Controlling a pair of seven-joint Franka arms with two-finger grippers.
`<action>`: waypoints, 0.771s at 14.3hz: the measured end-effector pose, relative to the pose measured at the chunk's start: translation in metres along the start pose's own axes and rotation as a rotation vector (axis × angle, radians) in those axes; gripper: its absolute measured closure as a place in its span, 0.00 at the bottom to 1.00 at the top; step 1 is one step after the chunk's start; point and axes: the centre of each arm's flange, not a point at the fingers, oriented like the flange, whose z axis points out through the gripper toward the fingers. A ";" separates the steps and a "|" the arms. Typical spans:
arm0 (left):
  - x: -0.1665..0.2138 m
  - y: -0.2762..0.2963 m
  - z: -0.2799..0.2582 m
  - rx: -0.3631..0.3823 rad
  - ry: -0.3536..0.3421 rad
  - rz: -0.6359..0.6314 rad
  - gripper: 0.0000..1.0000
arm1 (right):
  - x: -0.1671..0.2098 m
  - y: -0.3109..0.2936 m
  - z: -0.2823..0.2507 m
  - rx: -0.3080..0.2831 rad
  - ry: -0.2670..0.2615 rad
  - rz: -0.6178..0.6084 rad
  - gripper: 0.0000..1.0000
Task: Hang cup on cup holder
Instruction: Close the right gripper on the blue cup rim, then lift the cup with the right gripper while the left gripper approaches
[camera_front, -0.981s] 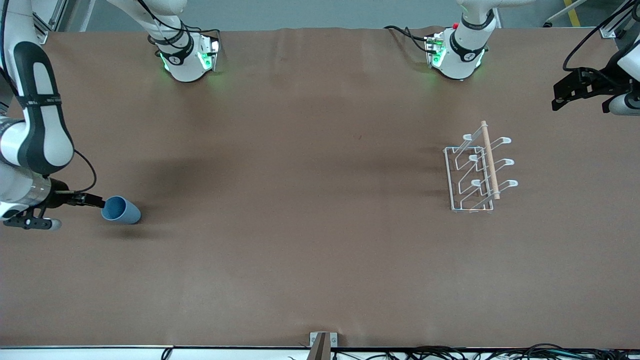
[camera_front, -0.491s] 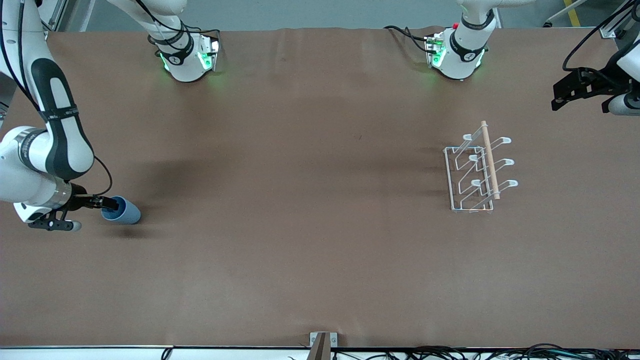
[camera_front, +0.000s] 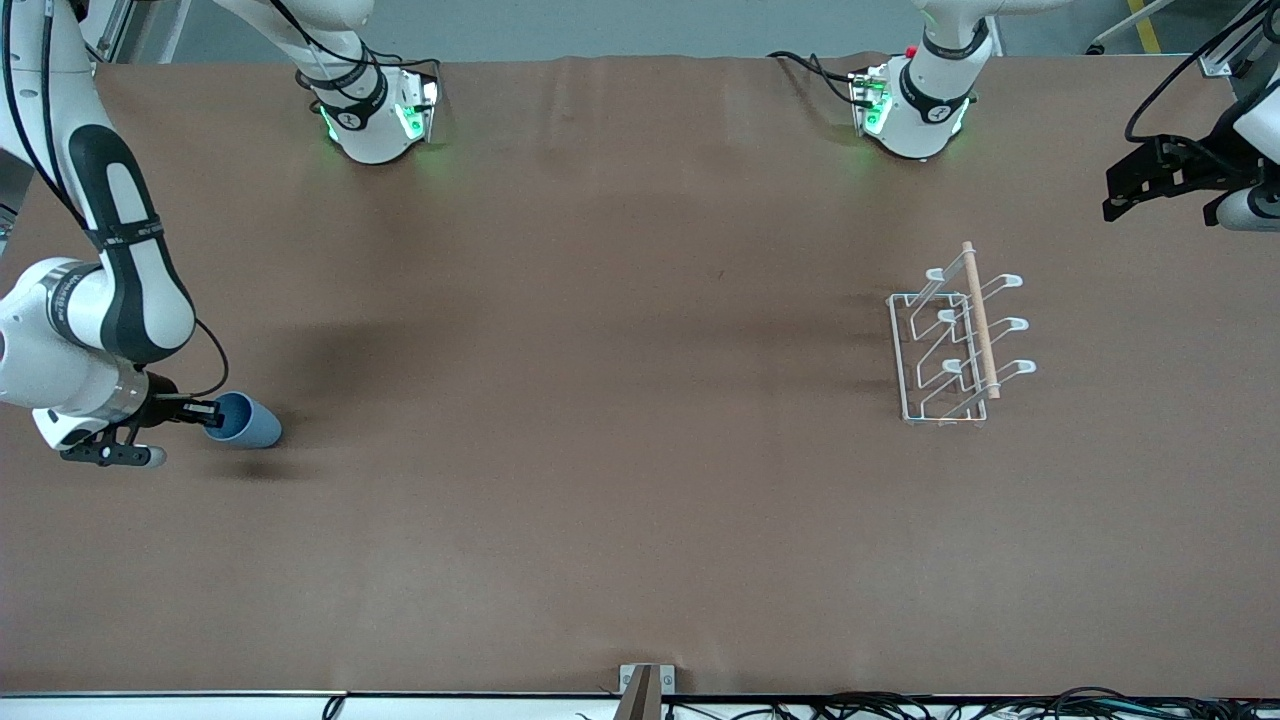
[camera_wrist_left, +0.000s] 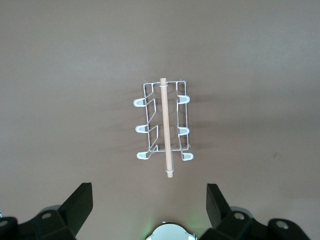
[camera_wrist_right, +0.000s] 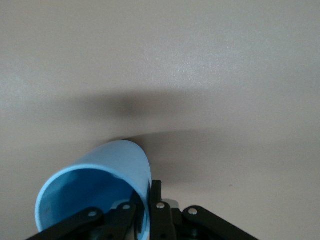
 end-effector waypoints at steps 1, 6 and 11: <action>0.000 0.000 0.000 0.000 0.000 0.000 0.00 | 0.001 0.000 -0.003 -0.001 0.006 -0.001 0.95; 0.000 0.000 0.000 0.000 0.000 0.001 0.00 | 0.011 -0.027 -0.067 0.001 0.041 -0.046 0.95; 0.002 0.015 0.000 -0.020 0.006 0.028 0.00 | -0.008 -0.118 -0.144 0.231 0.001 -0.074 0.95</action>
